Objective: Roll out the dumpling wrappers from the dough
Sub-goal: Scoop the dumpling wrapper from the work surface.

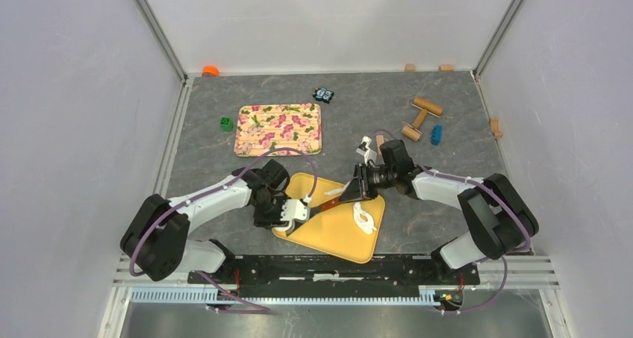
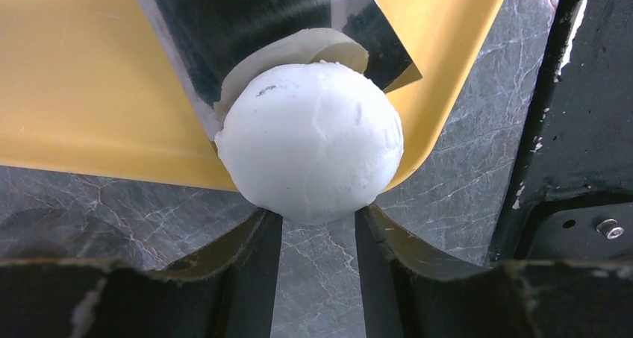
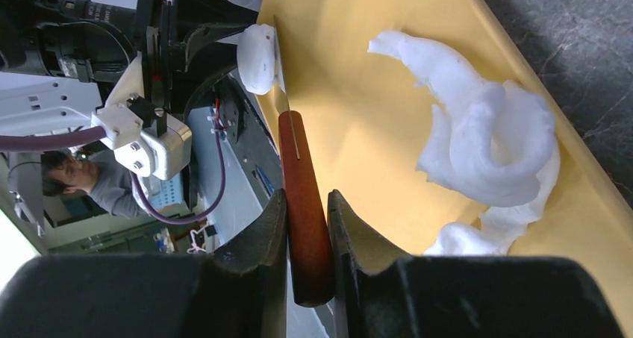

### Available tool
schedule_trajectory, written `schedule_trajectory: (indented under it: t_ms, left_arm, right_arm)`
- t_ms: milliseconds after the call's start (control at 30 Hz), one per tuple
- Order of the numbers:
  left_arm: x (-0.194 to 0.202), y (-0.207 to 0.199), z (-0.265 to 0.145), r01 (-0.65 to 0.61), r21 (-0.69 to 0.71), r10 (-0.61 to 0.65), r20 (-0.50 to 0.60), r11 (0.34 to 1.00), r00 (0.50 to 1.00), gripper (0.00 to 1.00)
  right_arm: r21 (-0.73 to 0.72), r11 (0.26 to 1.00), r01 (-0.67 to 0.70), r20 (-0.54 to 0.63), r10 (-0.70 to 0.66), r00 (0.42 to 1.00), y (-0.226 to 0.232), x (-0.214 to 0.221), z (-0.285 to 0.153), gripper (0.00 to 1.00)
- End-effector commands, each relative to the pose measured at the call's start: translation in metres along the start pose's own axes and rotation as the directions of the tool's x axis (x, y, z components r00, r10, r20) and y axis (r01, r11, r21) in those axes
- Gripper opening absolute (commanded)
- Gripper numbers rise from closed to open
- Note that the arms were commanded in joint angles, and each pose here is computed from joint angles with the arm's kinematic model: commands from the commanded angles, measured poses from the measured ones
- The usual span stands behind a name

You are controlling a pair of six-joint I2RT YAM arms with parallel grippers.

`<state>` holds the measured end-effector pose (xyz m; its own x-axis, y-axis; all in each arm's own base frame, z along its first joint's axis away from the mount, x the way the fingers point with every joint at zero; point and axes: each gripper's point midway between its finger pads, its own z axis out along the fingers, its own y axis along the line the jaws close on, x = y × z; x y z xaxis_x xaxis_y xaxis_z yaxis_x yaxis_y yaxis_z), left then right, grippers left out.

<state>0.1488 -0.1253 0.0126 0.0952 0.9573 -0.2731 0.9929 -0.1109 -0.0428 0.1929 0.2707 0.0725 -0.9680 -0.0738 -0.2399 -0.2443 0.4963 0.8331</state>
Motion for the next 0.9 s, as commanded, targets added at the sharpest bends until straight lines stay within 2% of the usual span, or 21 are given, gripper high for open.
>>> schedule_trajectory:
  t_ms: [0,433,567,767,867]
  left_arm:
    - [-0.039,0.018,0.007,-0.023,-0.039,0.029,0.153,0.999,0.988,0.48]
    - [-0.054,0.018,0.009,-0.036,-0.028,0.041,0.21,0.999,0.977,0.54]
    - [-0.053,0.017,0.006,-0.062,-0.038,0.069,0.207,0.997,0.976,0.58]
    - [-0.044,0.013,-0.004,-0.094,-0.055,0.103,0.198,0.994,0.975,0.63]
    - [-0.041,0.012,-0.006,-0.103,-0.047,0.11,0.197,0.994,0.974,0.66]
  right_arm:
    - [0.054,0.998,0.028,0.084,-0.032,0.996,-0.013,-0.007,0.007,0.0]
    - [-0.04,0.999,-0.028,0.134,0.033,0.99,-0.028,-0.01,0.016,0.0]
    - [-0.146,0.989,-0.035,0.194,0.063,0.979,-0.013,-0.016,0.004,0.0]
    - [-0.173,0.981,-0.084,0.196,0.118,0.973,-0.019,0.014,-0.009,0.0]
    - [-0.217,0.973,-0.078,0.221,0.127,0.967,-0.009,0.013,-0.014,0.0]
